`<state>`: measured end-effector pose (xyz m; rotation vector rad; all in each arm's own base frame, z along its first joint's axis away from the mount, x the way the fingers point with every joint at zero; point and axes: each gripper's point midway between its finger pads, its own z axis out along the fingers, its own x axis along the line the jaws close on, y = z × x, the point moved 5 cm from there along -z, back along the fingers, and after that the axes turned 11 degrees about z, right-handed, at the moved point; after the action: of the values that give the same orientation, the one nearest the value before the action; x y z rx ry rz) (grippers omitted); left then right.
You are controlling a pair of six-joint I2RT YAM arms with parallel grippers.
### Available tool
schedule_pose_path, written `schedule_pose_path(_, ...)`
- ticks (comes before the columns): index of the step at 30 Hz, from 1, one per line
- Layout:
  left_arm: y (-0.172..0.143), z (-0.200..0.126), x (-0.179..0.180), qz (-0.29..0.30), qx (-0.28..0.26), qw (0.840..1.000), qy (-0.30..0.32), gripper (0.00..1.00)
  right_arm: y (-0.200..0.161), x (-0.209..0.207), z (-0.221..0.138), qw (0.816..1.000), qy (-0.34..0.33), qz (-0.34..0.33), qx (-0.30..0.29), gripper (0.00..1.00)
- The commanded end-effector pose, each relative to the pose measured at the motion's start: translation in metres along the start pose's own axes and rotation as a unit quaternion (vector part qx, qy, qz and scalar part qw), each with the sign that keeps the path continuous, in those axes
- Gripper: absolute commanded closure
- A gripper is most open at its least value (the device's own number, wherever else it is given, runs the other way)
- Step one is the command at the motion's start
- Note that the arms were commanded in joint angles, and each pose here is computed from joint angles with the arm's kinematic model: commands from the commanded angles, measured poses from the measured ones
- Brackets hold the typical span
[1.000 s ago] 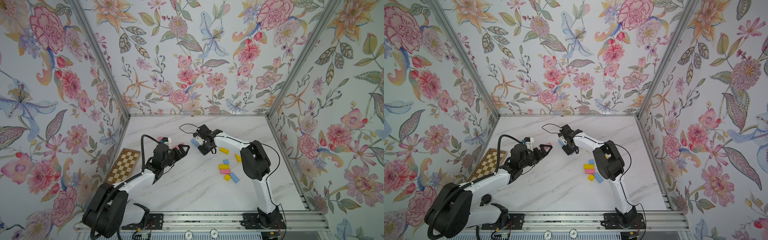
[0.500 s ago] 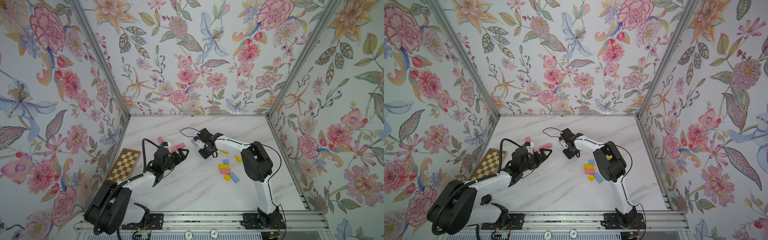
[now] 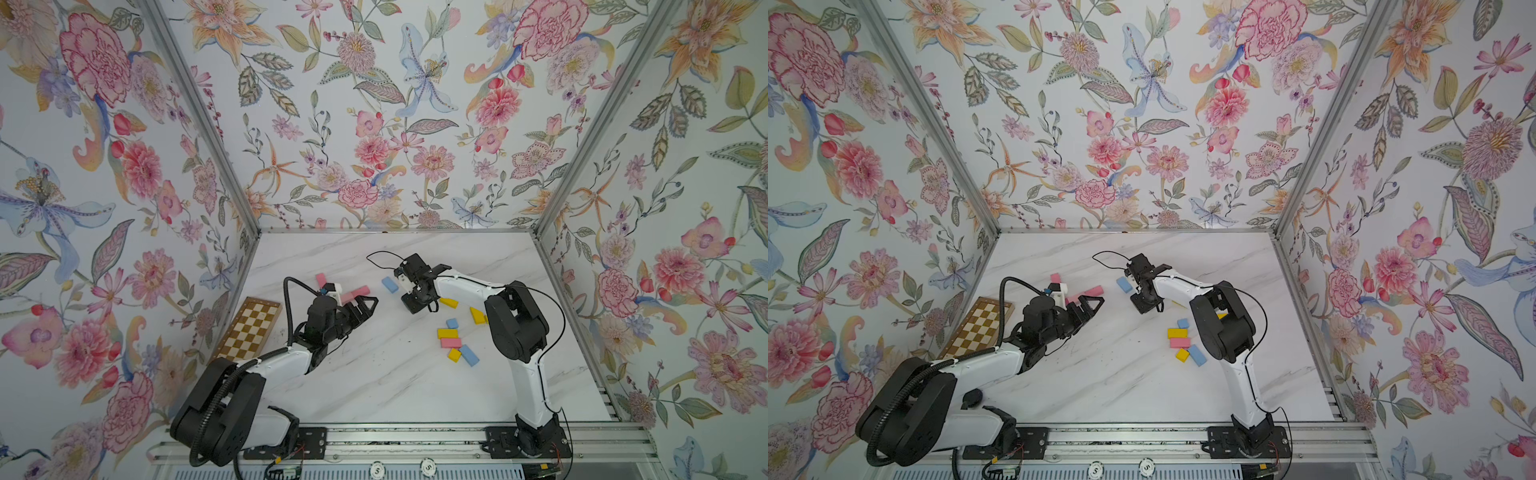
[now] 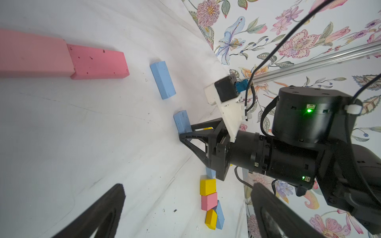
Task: Assemble the letter v with building blocks
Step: Assemble the building block at the center of the board.
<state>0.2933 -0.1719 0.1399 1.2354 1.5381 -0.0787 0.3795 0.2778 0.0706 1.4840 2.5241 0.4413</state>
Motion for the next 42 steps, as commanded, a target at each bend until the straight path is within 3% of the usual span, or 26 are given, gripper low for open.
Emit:
schedule_pose_path(1, -0.003, 0.001, 0.006, -0.007, 0.001, 1.0, 0.001, 0.01, -0.002, 0.007, 0.012, 1.0, 0.003, -0.007, 0.013, 0.75)
schedule_pose_path(42, -0.003, 0.006, 0.006, 0.0, 0.009, 1.0, 0.006, 0.01, 0.007, 0.007, 0.035, 1.0, 0.006, 0.0, 0.024, 0.72)
